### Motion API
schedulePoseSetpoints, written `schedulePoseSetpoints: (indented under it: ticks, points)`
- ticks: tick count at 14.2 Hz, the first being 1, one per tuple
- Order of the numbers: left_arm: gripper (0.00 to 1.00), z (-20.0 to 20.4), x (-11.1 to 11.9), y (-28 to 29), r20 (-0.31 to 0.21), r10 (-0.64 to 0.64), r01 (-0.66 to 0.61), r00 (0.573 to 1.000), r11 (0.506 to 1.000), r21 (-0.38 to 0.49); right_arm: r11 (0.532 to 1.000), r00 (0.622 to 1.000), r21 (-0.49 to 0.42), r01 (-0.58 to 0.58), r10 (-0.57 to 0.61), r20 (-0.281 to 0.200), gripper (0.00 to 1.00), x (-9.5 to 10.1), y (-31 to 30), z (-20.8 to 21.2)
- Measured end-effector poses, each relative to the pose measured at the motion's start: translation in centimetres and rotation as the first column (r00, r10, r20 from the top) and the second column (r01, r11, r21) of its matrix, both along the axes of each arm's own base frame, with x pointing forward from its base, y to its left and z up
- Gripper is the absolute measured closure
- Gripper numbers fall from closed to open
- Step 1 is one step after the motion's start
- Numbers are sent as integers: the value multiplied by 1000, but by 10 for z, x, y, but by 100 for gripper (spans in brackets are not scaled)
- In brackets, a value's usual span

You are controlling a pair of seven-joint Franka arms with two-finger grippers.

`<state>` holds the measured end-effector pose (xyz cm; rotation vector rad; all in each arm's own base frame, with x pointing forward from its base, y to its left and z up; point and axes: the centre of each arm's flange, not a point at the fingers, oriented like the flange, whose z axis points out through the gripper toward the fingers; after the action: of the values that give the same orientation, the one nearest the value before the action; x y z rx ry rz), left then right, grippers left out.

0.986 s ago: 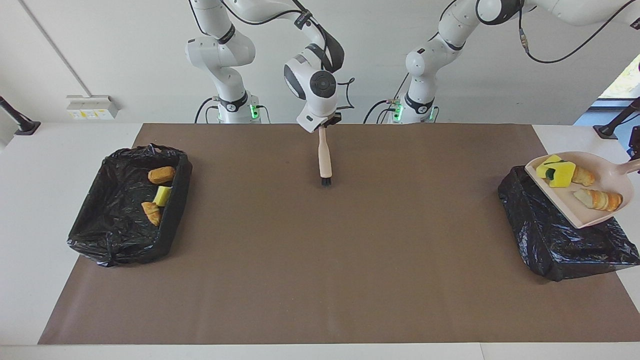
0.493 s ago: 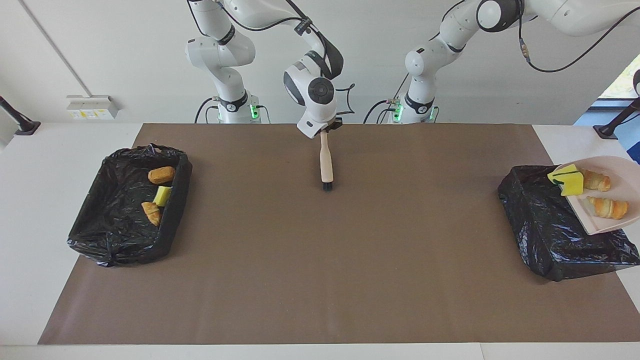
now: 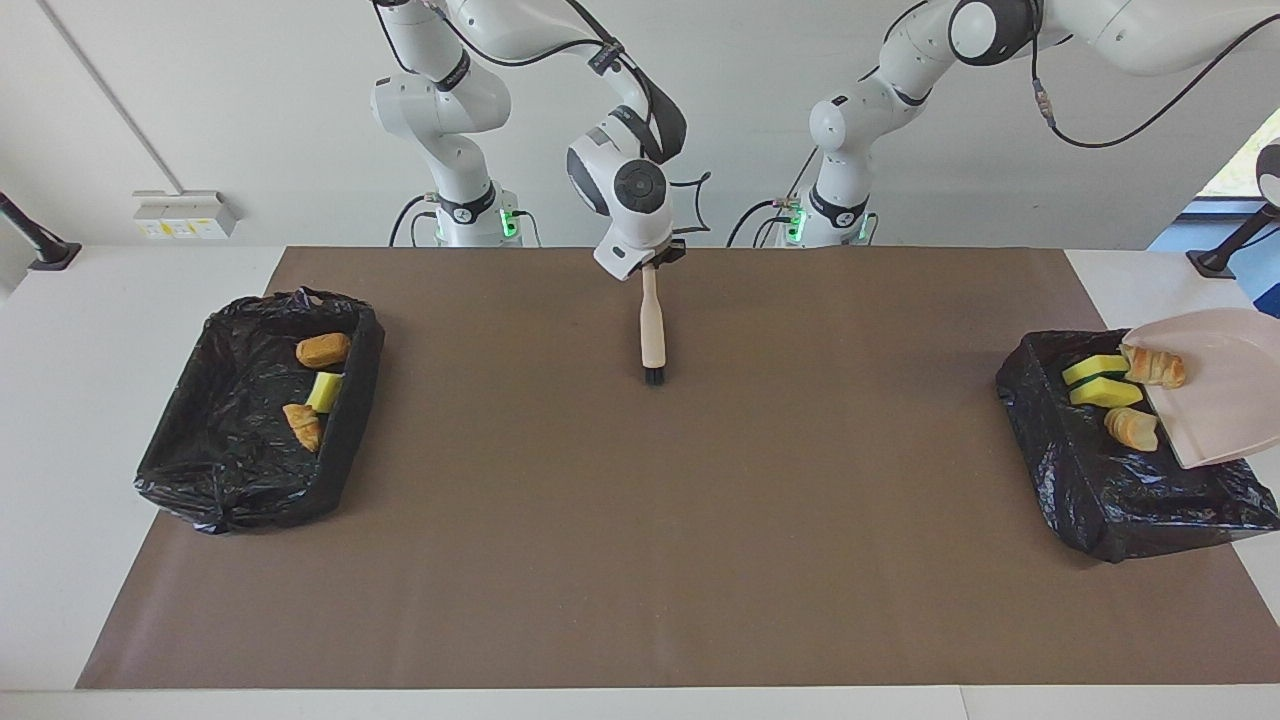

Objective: Sweep and dump trash in bin
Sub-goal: 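Tilt the dustpan with the left gripper to dump pieces into the bin, then lay the brush on the mat while the left gripper lifts the dustpan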

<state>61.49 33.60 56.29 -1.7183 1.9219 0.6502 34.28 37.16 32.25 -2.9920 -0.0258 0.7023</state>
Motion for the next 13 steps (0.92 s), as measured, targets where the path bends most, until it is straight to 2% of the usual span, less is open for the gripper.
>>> schedulePoseSetpoints:
  ticks: [3,6,7,9,11,13]
  points:
    - [68,40,-17,-2,18,36,-36,999,999,21,1000,999,19,2,-2,33,37,9,4,8]
    - [68,84,-38,-27,37,74,-75,997,997,10,1000,994,7,11,-12,106,5,40,-12,26]
    - [68,86,-39,-43,39,97,-96,995,995,-23,1000,992,9,21,-22,128,0,53,-23,35]
    - [68,71,-30,-89,39,142,-138,989,985,-103,999,985,3,43,-43,169,0,77,-53,57]
    - [68,43,-21,-152,54,187,-177,981,972,-157,998,968,-20,65,-58,243,0,103,-89,81]
    - [68,16,-22,-219,68,241,-223,968,952,-210,995,947,-55,89,-68,313,0,129,-123,100]
